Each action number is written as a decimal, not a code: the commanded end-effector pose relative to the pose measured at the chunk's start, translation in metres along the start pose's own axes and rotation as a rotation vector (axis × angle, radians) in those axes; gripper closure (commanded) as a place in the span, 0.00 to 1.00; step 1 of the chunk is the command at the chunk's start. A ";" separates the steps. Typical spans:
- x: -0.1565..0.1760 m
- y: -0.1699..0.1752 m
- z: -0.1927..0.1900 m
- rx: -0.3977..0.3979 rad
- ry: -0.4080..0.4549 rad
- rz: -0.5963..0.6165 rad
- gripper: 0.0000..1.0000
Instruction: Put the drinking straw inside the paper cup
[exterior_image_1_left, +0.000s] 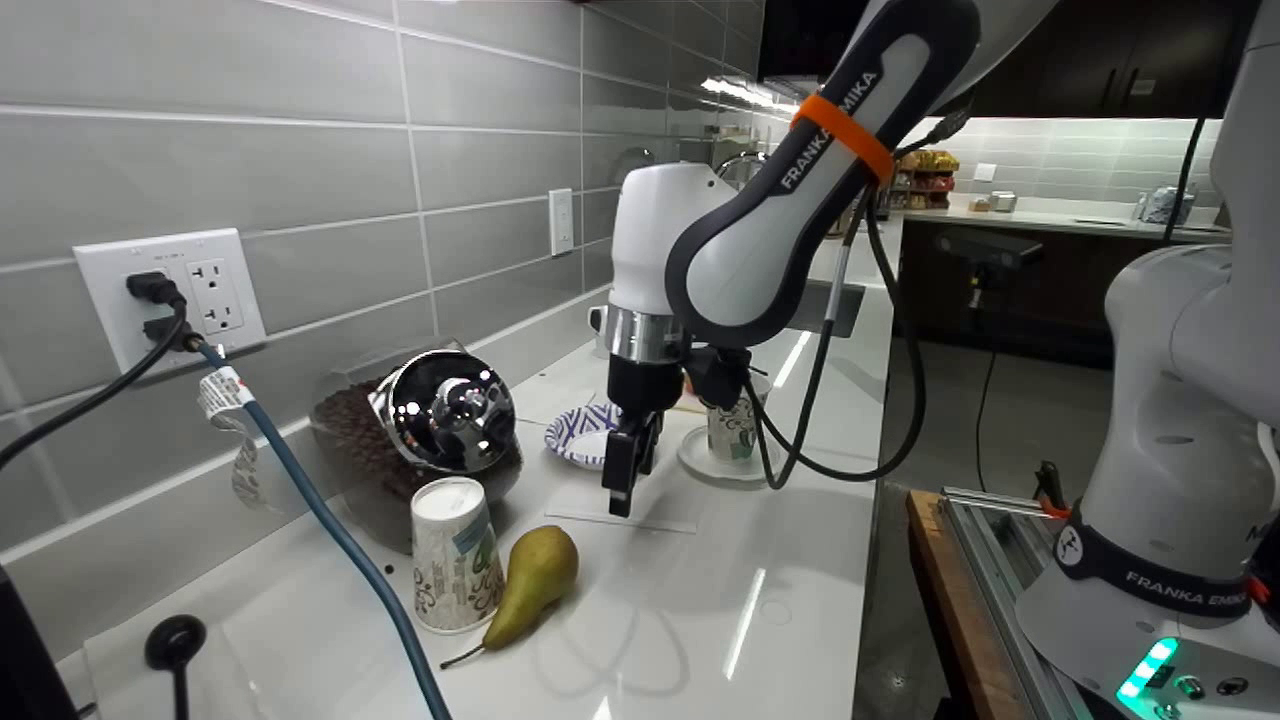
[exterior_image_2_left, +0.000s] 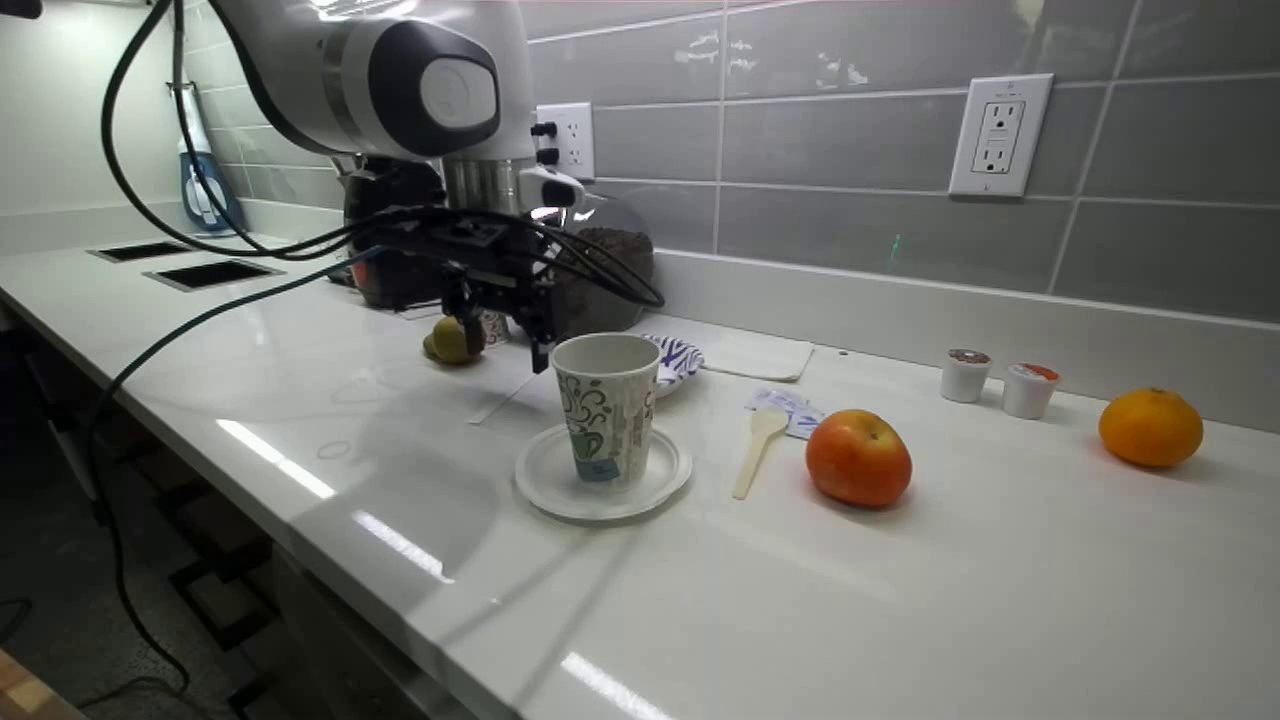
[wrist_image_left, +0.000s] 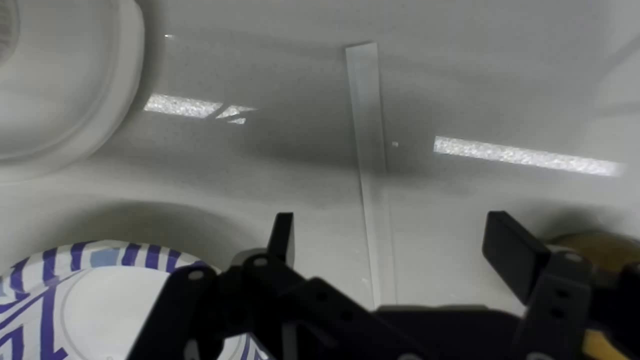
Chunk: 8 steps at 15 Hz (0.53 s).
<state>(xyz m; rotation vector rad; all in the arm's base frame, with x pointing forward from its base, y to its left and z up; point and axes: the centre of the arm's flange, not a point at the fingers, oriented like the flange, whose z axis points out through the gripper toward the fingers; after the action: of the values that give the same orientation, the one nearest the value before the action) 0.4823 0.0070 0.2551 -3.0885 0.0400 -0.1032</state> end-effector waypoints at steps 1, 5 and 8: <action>0.018 -0.008 0.018 -0.005 0.007 -0.005 0.20; 0.024 -0.012 0.027 -0.005 0.011 -0.024 0.25; 0.027 -0.014 0.032 -0.009 0.014 -0.037 0.32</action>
<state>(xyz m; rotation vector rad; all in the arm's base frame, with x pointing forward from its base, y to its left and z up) 0.5014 0.0173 0.2328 -3.0907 0.0059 -0.1027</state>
